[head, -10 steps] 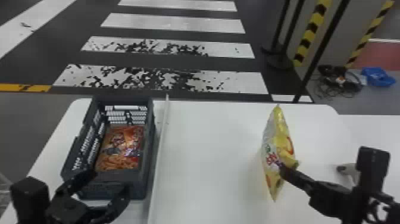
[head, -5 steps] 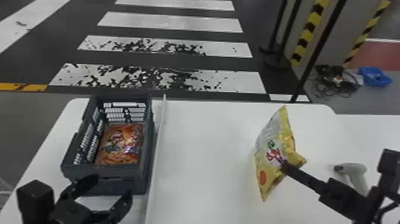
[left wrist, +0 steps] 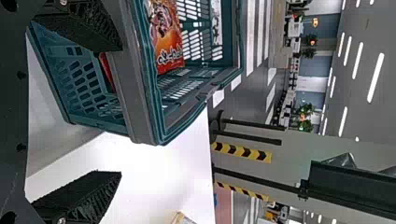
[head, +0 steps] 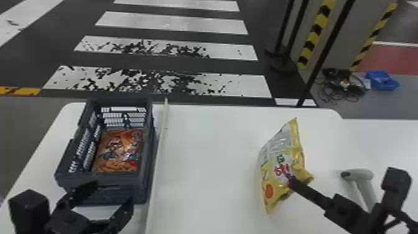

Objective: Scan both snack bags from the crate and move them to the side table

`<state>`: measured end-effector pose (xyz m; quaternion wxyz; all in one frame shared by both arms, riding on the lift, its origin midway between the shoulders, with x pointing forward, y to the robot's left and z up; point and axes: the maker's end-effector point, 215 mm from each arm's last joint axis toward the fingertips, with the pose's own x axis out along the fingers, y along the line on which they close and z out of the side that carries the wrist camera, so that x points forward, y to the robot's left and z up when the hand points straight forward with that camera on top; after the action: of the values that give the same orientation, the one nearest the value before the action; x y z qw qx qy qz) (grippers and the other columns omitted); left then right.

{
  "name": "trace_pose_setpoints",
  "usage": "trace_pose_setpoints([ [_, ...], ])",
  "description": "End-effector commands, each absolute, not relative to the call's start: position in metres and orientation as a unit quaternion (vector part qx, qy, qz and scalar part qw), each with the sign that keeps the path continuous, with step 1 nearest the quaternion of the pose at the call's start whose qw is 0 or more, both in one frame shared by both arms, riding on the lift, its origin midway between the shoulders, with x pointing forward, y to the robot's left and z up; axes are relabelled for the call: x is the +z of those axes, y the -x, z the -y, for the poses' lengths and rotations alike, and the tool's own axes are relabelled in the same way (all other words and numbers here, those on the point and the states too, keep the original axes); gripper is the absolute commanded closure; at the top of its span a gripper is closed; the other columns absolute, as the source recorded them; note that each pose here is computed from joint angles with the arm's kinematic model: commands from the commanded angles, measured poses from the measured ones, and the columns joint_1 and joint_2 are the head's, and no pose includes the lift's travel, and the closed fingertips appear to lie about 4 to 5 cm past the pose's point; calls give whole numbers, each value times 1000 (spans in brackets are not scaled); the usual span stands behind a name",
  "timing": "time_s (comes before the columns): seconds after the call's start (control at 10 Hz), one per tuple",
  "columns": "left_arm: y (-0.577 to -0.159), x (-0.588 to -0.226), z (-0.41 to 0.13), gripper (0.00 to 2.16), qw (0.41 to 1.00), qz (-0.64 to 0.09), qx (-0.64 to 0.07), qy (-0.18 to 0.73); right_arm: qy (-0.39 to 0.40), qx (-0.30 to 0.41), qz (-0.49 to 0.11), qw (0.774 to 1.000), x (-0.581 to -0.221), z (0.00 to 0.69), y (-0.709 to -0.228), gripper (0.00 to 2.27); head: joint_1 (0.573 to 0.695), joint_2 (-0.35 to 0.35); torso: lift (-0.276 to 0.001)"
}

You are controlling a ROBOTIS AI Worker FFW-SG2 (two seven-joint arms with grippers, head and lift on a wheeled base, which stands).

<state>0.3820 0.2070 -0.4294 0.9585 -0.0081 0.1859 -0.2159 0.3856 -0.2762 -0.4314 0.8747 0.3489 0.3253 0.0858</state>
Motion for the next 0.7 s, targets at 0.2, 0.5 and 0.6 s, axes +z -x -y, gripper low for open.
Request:
trace_pose_setpoints([
  [0.2, -380, -422, -203, 39, 961, -179, -212, 15, -396, 51, -338, 852, -458, 305, -369, 2118, 695, -118, -95],
  [0.5, -380, -421, -203, 39, 961, -177, -209, 20, -368, -6, -371, 853, -480, 334, -345, -2, 695, -187, -95],
  [0.6, -380, -420, -202, 39, 962, -175, -209, 22, -368, -7, -372, 852, -481, 334, -344, 29, 695, -200, -95],
])
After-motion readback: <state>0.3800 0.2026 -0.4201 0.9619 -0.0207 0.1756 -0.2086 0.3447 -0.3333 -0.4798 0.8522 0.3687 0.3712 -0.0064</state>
